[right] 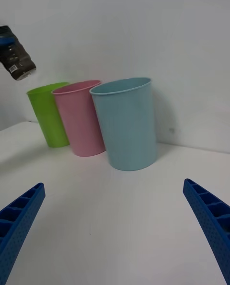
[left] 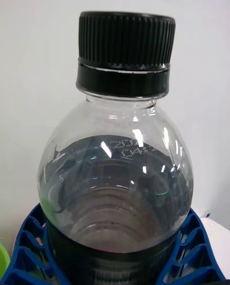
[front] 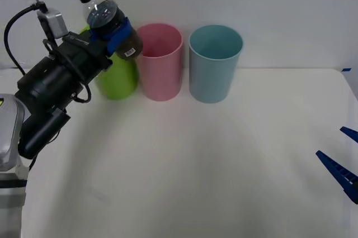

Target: Grasp the object on the table and drop it into the matching bin: aluminum can to the light blue bin, PET bottle to the pink bin.

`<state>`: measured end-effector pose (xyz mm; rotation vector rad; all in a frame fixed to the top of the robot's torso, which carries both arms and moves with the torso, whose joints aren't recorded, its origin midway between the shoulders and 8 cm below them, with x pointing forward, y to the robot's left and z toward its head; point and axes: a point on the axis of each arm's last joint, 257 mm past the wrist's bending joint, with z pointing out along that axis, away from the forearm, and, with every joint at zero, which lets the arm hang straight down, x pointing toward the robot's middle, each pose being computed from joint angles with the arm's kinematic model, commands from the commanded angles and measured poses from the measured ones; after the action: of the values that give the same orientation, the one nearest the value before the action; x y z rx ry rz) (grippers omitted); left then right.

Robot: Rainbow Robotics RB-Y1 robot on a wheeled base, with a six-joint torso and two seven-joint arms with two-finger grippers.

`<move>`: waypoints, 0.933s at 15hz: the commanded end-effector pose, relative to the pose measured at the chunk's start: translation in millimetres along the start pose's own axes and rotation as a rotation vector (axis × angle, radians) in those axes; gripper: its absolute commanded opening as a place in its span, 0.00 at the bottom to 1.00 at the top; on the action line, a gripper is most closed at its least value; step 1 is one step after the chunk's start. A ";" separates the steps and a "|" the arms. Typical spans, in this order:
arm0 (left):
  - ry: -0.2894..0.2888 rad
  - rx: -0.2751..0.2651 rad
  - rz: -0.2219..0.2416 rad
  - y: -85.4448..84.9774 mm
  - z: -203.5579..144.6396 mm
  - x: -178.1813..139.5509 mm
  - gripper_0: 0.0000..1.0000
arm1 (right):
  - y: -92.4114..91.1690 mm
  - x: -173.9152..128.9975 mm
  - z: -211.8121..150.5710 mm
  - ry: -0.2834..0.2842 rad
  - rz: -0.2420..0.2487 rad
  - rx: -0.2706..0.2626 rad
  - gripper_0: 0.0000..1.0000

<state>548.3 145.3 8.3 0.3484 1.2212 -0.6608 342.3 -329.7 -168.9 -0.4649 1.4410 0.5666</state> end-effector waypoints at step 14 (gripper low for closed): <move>0.169 -0.039 0.036 51.5 123.6 24.9 0.00 | 0.0 0.0 0.0 0.000 0.000 0.000 1.00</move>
<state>677.9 106.2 20.1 0.4000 1.3811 -0.5829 342.3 -329.7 -168.9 -0.4649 1.4410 0.5666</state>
